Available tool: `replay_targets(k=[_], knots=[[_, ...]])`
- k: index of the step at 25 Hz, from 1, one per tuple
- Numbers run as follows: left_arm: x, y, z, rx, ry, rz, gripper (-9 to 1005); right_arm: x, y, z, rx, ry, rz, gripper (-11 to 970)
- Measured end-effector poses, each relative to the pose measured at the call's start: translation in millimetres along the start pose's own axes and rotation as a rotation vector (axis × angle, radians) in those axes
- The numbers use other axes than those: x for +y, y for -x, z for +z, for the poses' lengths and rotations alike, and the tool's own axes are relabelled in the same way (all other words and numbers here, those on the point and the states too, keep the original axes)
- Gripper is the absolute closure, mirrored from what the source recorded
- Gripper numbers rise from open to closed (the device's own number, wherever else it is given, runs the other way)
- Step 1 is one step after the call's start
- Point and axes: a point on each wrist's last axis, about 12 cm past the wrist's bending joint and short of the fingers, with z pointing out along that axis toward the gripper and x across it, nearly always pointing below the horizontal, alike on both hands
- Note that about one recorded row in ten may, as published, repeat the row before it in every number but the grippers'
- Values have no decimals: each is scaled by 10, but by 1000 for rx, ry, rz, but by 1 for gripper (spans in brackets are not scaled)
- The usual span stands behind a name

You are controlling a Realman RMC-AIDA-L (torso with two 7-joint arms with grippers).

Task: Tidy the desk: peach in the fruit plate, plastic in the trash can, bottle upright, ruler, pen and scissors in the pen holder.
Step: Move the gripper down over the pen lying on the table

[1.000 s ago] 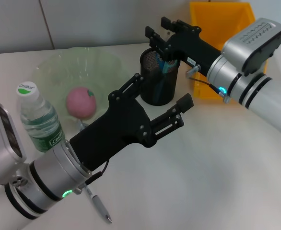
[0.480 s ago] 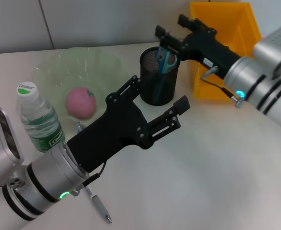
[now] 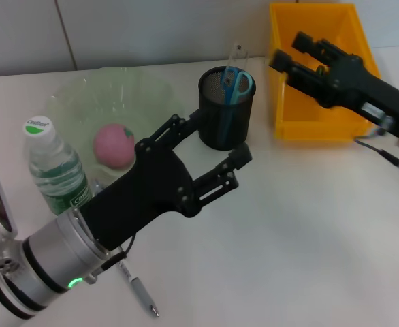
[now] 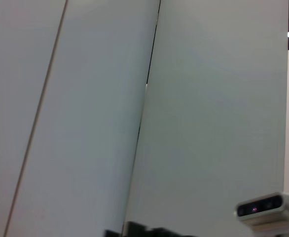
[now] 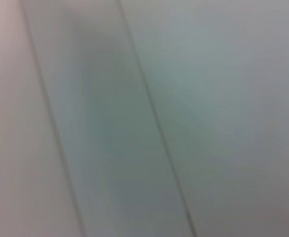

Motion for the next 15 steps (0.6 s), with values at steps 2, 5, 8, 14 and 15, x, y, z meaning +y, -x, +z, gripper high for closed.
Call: replay_targets(k=[2, 5, 8, 14, 15], knots=[[15, -3, -25, 6, 5, -4, 195, 39, 113, -195, 38, 60, -7, 200], [33, -10, -63, 19, 8, -9, 196, 67, 173, -296, 79, 102, -7, 200], [54, -14, -112, 38, 6, -12, 196, 116, 256, -443, 212, 199, 16, 201], [143, -6, -265, 88, 29, -28, 196, 153, 310, -610, 404, 284, 7, 201], [143, -6, -265, 88, 29, -28, 196, 151, 317, -631, 431, 289, 1, 201]])
